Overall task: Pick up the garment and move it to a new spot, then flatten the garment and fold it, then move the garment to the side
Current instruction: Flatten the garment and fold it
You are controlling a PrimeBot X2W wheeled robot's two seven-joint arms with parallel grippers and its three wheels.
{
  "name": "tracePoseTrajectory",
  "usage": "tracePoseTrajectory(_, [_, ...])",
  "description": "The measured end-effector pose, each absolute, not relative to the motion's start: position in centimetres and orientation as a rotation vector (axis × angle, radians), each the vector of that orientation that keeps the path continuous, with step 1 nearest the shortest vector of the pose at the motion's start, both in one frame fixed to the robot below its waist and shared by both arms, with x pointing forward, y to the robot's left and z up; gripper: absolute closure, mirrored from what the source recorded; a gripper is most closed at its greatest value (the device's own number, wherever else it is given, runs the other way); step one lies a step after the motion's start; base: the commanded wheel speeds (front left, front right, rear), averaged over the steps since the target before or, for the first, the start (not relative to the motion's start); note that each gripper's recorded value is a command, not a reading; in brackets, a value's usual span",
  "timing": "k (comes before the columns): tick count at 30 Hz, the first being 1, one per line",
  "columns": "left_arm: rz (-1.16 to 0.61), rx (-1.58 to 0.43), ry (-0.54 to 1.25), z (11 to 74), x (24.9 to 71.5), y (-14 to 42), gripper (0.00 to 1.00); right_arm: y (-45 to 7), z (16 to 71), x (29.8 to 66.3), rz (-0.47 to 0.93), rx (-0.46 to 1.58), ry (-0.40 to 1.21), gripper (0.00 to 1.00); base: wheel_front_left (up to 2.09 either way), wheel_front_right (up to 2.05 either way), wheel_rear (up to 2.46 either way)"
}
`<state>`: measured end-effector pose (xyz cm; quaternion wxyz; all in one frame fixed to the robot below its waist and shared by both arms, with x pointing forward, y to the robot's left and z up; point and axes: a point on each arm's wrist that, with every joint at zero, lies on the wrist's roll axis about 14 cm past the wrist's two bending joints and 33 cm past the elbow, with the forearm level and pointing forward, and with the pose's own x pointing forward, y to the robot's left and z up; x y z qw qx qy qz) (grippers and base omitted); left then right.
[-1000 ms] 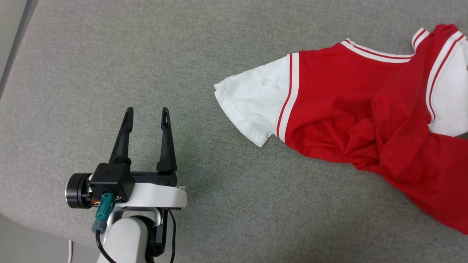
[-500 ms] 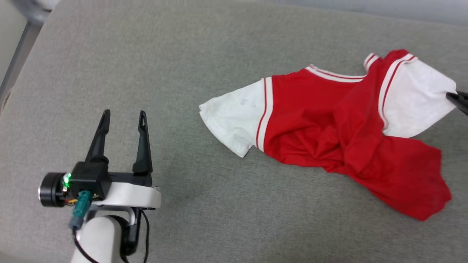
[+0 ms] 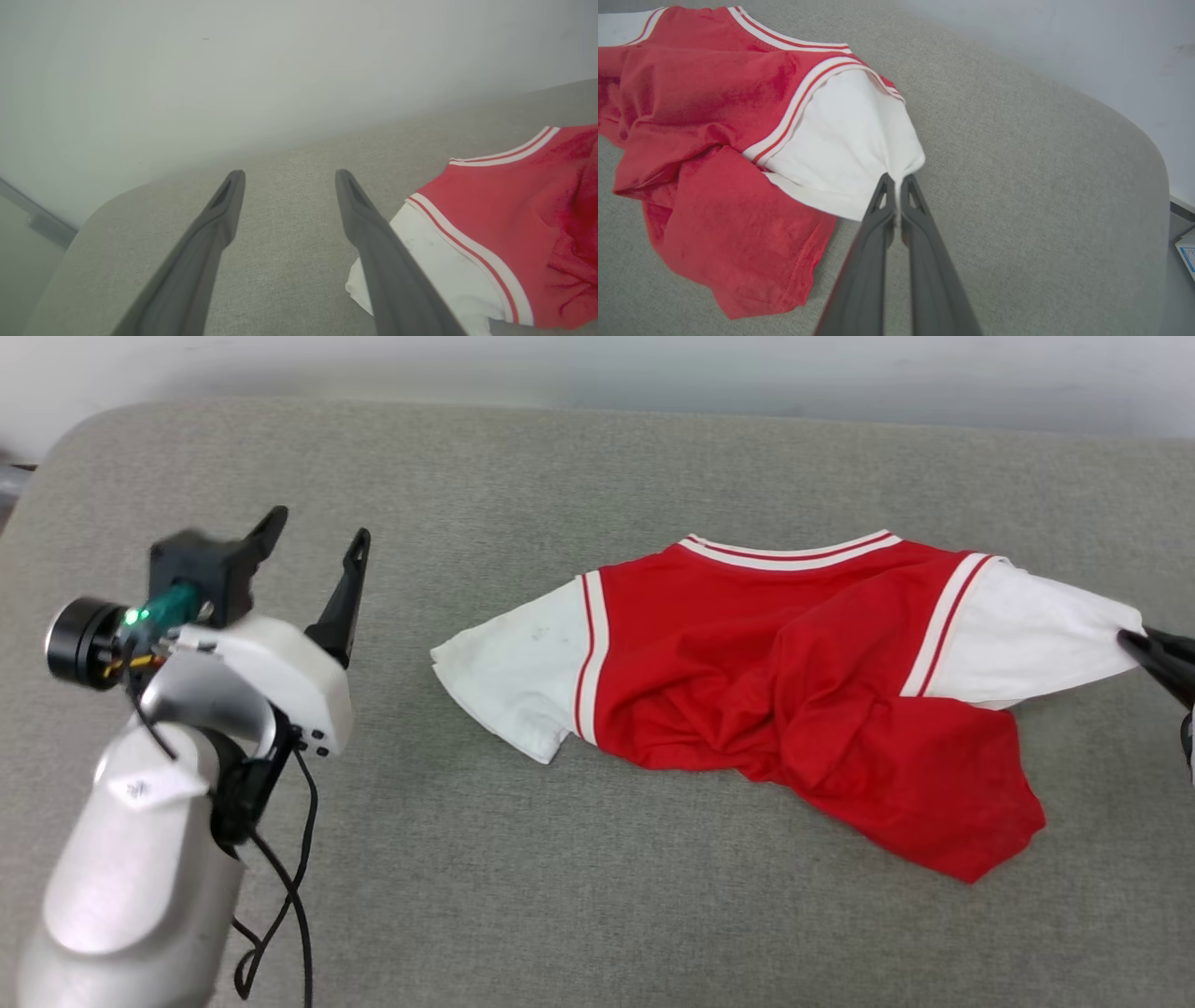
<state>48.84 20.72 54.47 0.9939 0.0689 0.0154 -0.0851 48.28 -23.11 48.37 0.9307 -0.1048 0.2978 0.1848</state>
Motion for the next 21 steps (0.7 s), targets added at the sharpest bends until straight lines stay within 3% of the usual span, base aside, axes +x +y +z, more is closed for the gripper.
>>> tracePoseTrajectory(12, [-0.398,0.232,0.66,48.1,50.1,18.1,0.0,-24.6,46.7,46.6,0.329,-0.181,0.641,1.0,0.0,0.0,0.0])
tracePoseTrajectory(21, [-0.473,0.256,0.957,42.8,49.9,17.0,0.0,-25.1,45.0,46.5,0.31,-0.178,0.683,1.0,0.0,0.0,0.0])
